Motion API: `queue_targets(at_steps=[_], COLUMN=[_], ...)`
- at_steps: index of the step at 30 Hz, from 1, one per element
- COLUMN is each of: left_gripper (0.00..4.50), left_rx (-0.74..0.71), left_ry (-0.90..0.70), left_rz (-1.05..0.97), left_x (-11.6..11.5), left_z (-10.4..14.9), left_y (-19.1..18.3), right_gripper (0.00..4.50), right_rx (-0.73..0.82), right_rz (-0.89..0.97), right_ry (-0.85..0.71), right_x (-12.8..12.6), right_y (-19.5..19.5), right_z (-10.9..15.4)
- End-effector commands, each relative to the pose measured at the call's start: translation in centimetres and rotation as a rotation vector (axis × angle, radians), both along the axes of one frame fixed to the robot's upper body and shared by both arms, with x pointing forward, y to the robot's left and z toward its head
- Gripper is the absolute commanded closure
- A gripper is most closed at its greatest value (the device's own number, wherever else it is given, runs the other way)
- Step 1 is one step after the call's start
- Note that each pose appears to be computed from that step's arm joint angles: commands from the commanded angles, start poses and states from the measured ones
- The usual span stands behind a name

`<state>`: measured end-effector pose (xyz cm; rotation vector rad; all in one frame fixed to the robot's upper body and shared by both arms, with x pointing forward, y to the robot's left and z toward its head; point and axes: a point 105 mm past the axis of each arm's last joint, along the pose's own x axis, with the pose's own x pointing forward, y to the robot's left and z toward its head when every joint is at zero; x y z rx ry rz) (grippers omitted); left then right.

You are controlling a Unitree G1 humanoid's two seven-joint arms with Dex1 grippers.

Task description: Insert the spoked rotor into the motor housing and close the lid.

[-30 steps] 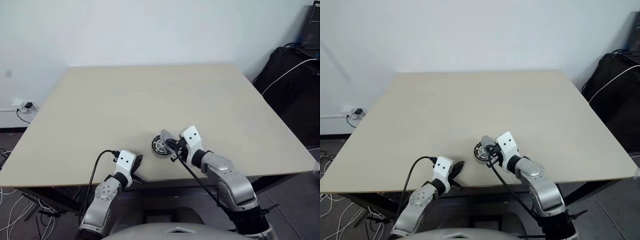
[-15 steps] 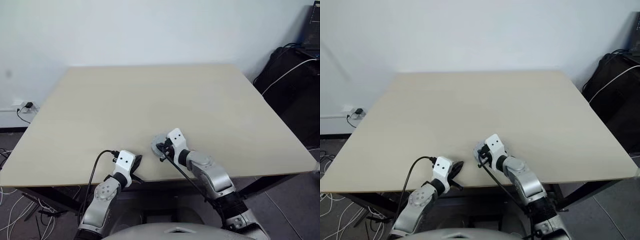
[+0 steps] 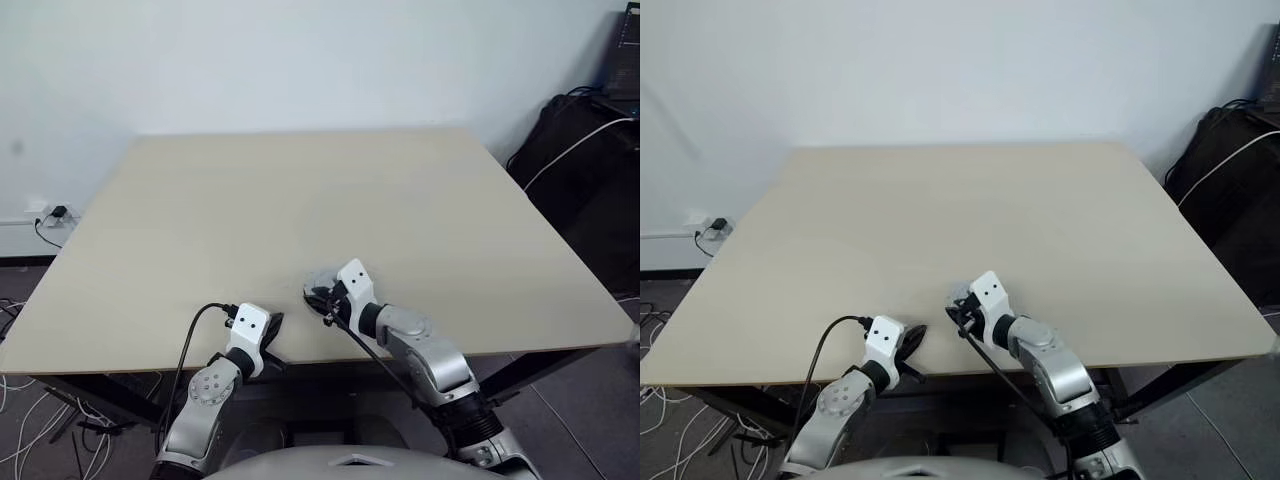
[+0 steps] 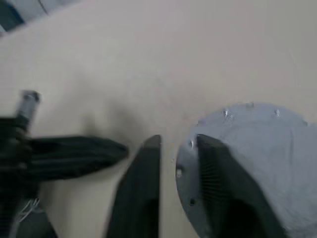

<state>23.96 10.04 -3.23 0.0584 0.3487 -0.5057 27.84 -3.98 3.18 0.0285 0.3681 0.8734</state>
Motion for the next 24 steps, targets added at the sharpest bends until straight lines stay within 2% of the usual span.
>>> queue_targets(at_steps=[1, 6, 8, 24], left_gripper=[4.5, 4.5, 4.5, 4.5], left_rx=[-0.022, -0.021, -0.019, -0.009], left_ry=[-0.06, -0.063, -0.065, -0.084], left_rz=[-0.007, -0.014, -0.015, -0.023], left_x=[0.7, 0.8, 0.8, 0.8], left_z=[1.5, 1.6, 1.6, 2.0], left_y=[-0.4, -0.5, -0.5, -0.5], right_gripper=[2.23, 0.53, 0.02, 0.02], right_rx=[0.06, -0.029, -0.036, -0.11], right_rz=[0.009, 0.002, 0.001, 0.019], right_ry=[-0.123, -0.162, -0.163, -0.141], right_x=[0.7, 1.3, 1.4, 4.0], right_y=[-0.2, -1.5, -1.7, -2.6], right_z=[3.4, 2.9, 2.7, -0.2])
